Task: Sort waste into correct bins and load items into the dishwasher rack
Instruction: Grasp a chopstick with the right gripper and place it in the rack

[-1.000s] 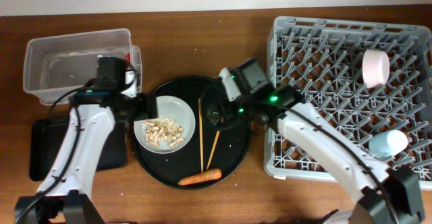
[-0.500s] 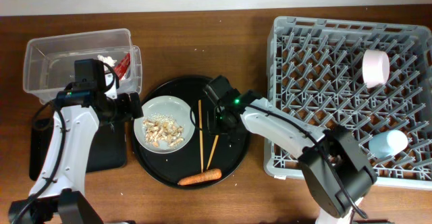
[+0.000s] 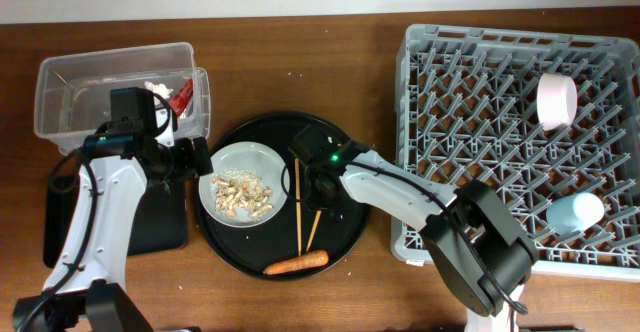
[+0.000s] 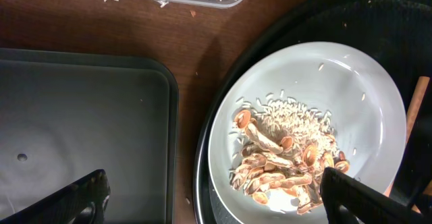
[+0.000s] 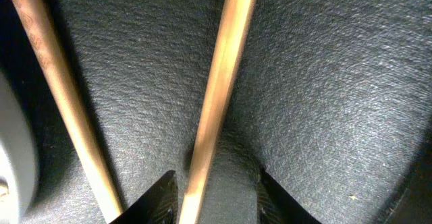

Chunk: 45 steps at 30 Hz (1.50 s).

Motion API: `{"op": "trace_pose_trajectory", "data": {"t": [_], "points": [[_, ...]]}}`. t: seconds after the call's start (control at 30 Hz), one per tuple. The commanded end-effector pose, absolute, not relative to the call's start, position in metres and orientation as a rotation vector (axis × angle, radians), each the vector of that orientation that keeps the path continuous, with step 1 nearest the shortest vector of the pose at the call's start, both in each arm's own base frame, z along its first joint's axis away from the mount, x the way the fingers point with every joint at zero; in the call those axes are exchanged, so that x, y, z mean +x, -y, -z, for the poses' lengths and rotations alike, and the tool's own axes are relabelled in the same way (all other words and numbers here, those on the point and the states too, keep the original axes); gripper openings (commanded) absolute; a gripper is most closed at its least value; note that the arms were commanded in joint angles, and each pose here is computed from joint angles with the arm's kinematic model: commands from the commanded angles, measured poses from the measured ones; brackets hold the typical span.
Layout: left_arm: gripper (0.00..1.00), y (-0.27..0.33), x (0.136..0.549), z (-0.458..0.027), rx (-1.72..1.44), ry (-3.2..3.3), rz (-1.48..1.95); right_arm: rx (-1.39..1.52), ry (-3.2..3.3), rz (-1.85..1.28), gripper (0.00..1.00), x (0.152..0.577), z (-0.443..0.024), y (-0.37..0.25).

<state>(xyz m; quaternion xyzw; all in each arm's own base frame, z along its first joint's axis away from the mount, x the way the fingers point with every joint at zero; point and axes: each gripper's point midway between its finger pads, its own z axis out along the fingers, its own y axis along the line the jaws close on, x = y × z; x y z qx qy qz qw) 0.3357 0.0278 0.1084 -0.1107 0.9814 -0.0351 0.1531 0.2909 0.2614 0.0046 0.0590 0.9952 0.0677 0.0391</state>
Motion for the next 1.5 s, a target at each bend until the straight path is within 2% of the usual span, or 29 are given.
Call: {"op": "trace_pose_trajectory", "data": {"t": [0.0, 0.13, 0.2, 0.57, 0.67, 0.7, 0.93, 1.07, 1.23, 1.3, 1.37, 1.47], "points": [[0.99, -0.026, 0.337, -0.115, -0.328, -2.793, 0.127, 0.2, -2.998, -0.01, 0.43, 0.306, -0.012, -0.246], [0.99, -0.026, 0.337, -0.115, -0.327, -2.793, 0.127, 0.203, -2.963, -0.024, 0.45, 0.32, -0.039, -0.255], [0.99, -0.026, 0.337, -0.115, -0.328, -2.793, 0.127, 0.203, -2.966, -0.02, 0.45, 0.32, -0.038, -0.254], [0.99, -0.026, 0.336, -0.115, -0.328, -2.795, 0.128, 0.209, -3.099, 0.086, 0.43, 0.301, 0.015, -0.249], [0.99, -0.026, 0.336, -0.115, -0.328, -2.795, 0.127, 0.21, -3.12, 0.036, 0.24, 0.299, 0.015, -0.256], [0.99, -0.026, 0.336, -0.115, -0.327, -2.795, 0.127, 0.21, -3.128, 0.004, 0.2, 0.298, 0.015, -0.26], [0.99, -0.026, 0.336, -0.115, -0.327, -2.795, 0.127, 0.206, -3.122, -0.094, 0.06, 0.303, 0.011, -0.273], [0.99, -0.026, 0.336, -0.115, -0.327, -2.795, 0.127, 0.112, -3.07, -0.166, 0.04, 0.318, -0.011, -0.287], [0.99, -0.026, 0.336, -0.115, -0.328, -2.796, 0.127, -0.078, -2.867, -0.253, 0.04, 0.361, -0.101, -0.289], [0.99, -0.026, 0.336, -0.115, -0.328, -2.796, 0.127, -0.07, -2.802, -0.134, 0.04, 0.374, -0.132, -0.258], [0.99, -0.026, 0.336, -0.115, -0.328, -2.796, 0.127, 0.051, -2.758, 0.06, 0.04, 0.383, -0.162, -0.192], [0.99, -0.026, 0.336, -0.115, -0.328, -2.796, 0.127, 0.123, -2.821, 0.159, 0.04, 0.385, -0.169, -0.124]]}}
